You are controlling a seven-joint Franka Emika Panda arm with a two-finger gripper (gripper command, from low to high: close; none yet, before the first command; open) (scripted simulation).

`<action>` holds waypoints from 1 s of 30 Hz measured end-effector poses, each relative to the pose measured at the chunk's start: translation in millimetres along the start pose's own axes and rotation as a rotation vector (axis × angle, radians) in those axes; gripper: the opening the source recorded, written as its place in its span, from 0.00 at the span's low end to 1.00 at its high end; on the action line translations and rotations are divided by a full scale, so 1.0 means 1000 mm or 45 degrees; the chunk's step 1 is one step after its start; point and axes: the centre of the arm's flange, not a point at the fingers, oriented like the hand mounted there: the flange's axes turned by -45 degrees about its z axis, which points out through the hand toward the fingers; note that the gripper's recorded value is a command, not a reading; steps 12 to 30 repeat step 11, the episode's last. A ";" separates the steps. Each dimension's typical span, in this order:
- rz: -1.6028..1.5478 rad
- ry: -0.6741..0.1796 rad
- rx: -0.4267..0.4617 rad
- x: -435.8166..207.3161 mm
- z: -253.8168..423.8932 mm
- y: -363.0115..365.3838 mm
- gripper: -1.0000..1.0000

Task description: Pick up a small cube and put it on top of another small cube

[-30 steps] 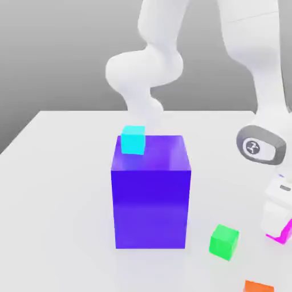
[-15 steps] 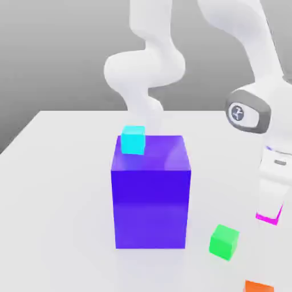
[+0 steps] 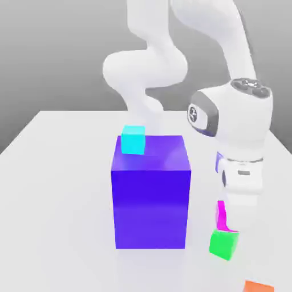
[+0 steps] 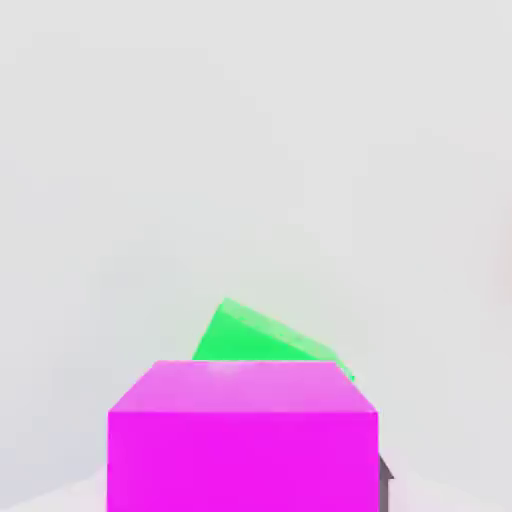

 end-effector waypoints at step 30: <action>-0.003 0.002 -0.002 0.001 -0.024 0.001 1.00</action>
